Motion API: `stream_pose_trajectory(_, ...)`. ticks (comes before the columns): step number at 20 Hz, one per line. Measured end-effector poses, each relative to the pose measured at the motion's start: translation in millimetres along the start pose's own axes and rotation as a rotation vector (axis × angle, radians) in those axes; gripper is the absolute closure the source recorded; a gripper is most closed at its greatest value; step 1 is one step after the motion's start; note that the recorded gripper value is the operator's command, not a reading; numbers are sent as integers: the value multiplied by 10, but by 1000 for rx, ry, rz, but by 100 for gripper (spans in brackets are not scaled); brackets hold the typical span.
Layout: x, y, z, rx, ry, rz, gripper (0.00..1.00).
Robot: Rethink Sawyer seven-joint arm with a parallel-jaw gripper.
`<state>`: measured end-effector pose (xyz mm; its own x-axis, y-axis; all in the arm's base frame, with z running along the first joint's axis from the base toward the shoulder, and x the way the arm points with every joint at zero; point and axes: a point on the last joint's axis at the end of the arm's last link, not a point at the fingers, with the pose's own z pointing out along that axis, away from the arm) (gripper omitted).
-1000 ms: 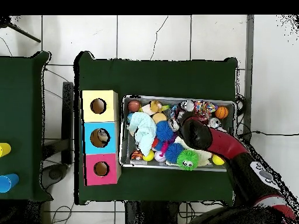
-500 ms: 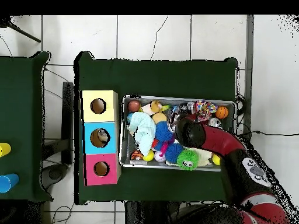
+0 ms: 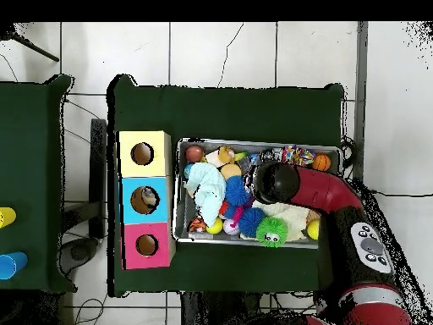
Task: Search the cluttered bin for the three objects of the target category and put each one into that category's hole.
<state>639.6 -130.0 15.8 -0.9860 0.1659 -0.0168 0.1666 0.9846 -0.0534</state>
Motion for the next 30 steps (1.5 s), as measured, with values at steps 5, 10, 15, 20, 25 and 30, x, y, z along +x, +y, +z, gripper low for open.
stream_pose_trajectory(5,-85,-246,42,-9,-49,59,0)
stream_pose_trajectory(10,-157,-437,126,-12,-119,108,0)
stream_pose_trajectory(15,-262,-465,190,-25,-186,159,0)
stream_pose_trajectory(20,-338,-251,157,-44,-193,170,0)
stream_pose_trajectory(25,-395,1,72,-45,-200,158,0)
stream_pose_trajectory(30,-447,103,-27,-30,-210,144,0)
